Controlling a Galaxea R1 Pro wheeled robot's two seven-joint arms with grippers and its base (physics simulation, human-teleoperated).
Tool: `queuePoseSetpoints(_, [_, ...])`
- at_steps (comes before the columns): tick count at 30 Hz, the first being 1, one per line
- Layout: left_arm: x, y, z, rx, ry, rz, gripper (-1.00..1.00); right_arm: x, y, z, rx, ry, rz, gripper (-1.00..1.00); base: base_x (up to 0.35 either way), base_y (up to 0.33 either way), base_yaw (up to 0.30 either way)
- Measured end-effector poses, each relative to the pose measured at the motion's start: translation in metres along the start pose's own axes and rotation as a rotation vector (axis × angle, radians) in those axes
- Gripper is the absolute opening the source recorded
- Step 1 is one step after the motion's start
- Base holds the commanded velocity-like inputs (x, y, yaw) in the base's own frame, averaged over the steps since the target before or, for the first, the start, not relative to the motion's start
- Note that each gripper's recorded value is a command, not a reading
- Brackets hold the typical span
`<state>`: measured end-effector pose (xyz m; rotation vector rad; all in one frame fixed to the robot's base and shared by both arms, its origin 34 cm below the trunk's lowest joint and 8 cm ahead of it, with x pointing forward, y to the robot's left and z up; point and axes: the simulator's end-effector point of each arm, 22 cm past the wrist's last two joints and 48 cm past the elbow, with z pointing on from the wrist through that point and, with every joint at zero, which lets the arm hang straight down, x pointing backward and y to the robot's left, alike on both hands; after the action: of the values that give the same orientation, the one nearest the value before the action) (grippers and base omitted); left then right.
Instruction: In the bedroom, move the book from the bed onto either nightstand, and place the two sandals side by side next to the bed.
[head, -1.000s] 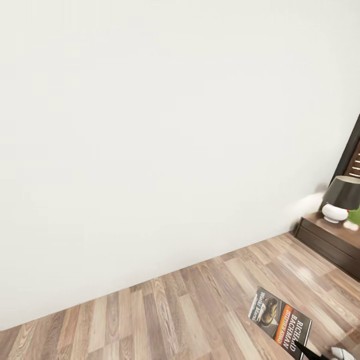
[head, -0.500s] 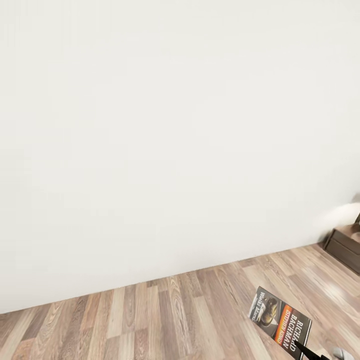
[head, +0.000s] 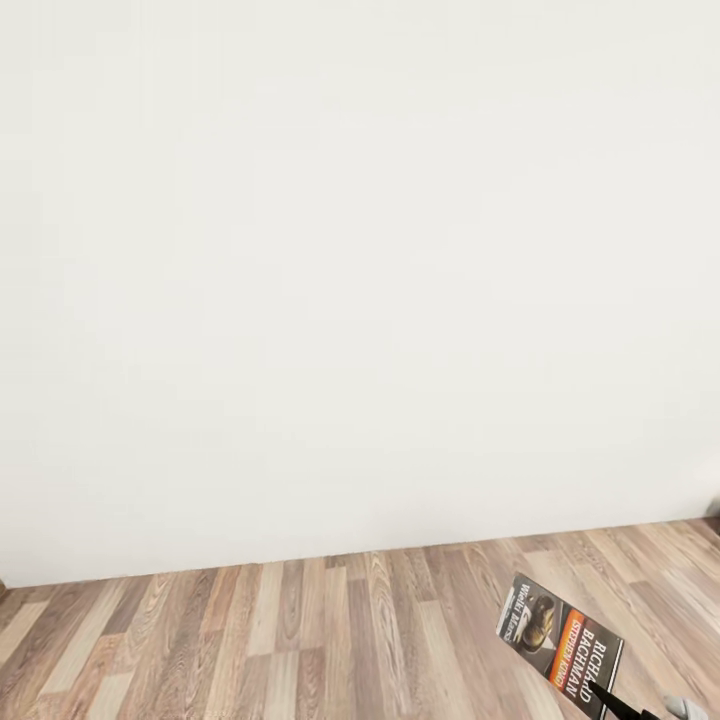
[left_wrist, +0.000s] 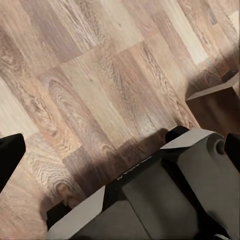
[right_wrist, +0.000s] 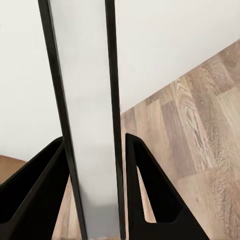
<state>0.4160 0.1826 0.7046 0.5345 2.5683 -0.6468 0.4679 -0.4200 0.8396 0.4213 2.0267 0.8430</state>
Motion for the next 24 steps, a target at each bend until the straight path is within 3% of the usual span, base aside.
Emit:
queuePoseSetpoints(5, [-0.001, 0.015, 0.000, -0.071, -0.003, -0.006, 1.00, 0.000, 0.000, 0.000, 0.000, -0.001, 0.000, -1.00, 0.000, 0.000, 0.280])
queuePoseSetpoints(17, [-0.002, 0.018, 0.000, -0.084, -0.005, -0.007, 1.00, 0.000, -0.001, 0.000, 0.004, -0.001, -0.001, -1.00, 0.000, 0.000, 0.273])
queuePoseSetpoints(24, [-0.002, 0.017, 0.000, -0.084, -0.006, -0.007, 1.00, -0.001, -0.001, 0.000, 0.004, -0.005, -0.001, -1.00, 0.000, 0.000, 0.070])
